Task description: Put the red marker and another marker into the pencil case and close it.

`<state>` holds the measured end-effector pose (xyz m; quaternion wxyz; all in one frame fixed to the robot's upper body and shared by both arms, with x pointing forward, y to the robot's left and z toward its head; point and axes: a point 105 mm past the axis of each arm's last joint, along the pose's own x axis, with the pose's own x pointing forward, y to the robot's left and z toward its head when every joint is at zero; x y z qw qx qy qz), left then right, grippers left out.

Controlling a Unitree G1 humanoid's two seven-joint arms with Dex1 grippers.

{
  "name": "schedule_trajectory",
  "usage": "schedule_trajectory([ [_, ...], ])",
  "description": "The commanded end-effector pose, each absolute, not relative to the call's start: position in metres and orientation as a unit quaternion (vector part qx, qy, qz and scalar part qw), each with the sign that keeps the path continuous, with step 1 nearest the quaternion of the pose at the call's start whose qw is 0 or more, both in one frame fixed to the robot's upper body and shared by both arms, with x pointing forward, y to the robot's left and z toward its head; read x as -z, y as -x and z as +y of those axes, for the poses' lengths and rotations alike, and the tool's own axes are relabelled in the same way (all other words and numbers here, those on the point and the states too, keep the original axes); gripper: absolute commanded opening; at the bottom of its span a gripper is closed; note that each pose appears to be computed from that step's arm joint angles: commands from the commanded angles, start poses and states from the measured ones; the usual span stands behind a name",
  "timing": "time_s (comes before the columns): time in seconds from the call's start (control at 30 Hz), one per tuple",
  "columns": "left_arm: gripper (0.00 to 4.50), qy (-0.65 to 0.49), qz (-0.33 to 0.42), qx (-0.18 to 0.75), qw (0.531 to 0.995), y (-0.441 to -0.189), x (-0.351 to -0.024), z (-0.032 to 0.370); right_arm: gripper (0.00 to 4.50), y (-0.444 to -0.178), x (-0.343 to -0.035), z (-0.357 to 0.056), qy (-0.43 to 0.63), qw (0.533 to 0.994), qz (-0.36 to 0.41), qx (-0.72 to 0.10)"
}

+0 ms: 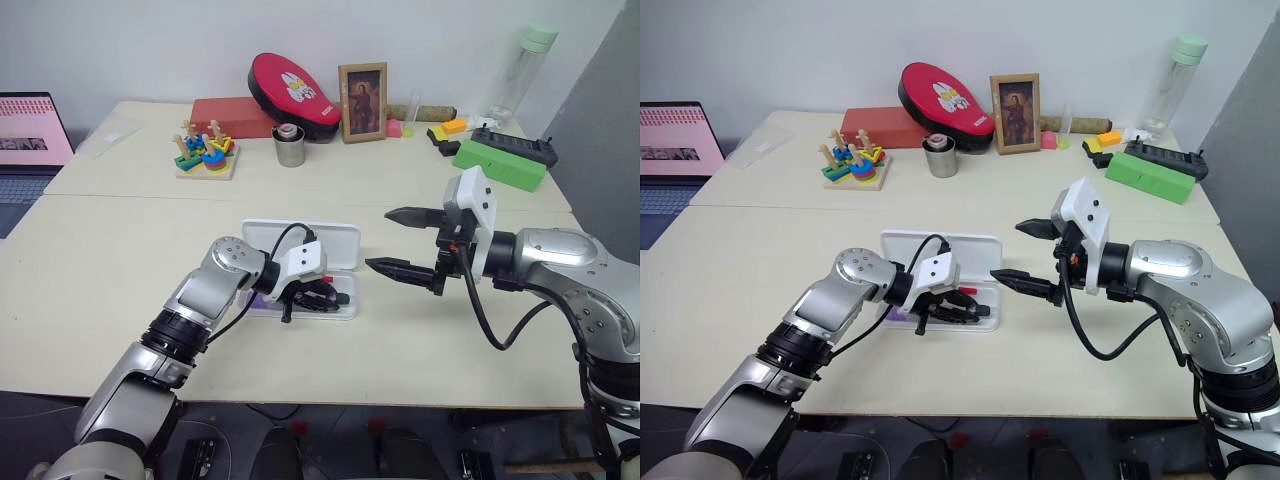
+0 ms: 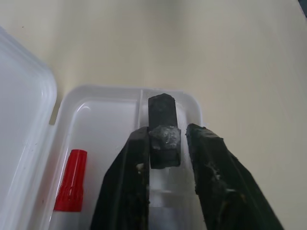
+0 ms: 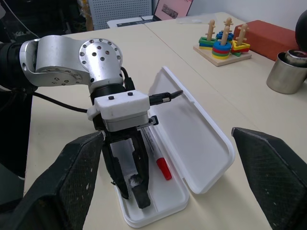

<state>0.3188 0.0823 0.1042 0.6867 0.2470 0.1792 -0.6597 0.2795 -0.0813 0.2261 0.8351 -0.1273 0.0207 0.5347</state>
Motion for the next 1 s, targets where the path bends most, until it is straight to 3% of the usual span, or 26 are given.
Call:
schedule_trajectory([
  [0.03, 2.2, -0.243, 0.144, 0.667, 0.69, -0.318, -0.127, 0.075, 4.5, -0.274, -0.235, -0.079, 0.132, 0.831, 0.0, -0.54],
  [0.23, 3.5, -0.226, 0.138, 0.659, 0.704, -0.317, -0.133, 0.078, 4.5, -0.274, -0.235, -0.079, 0.131, 0.831, -0.001, -0.54],
  [0.37, 4.44, -0.172, 0.099, 0.619, 0.76, -0.322, -0.16, 0.088, 4.5, -0.277, -0.241, -0.079, 0.128, 0.832, -0.012, -0.539],
  [0.6, 4.48, -0.052, -0.014, 0.479, 0.876, -0.317, -0.222, 0.141, 4.5, -0.316, -0.269, -0.061, 0.121, 0.84, -0.039, -0.528],
  [0.8, 4.48, -0.017, -0.039, 0.415, 0.909, -0.298, -0.233, 0.169, 4.5, -0.351, -0.267, -0.026, 0.116, 0.842, -0.018, -0.527],
  [1.0, 4.5, -0.022, -0.033, 0.336, 0.941, -0.276, -0.229, 0.212, 3.24, -0.392, -0.25, 0.004, 0.124, 0.86, 0.017, -0.495],
])
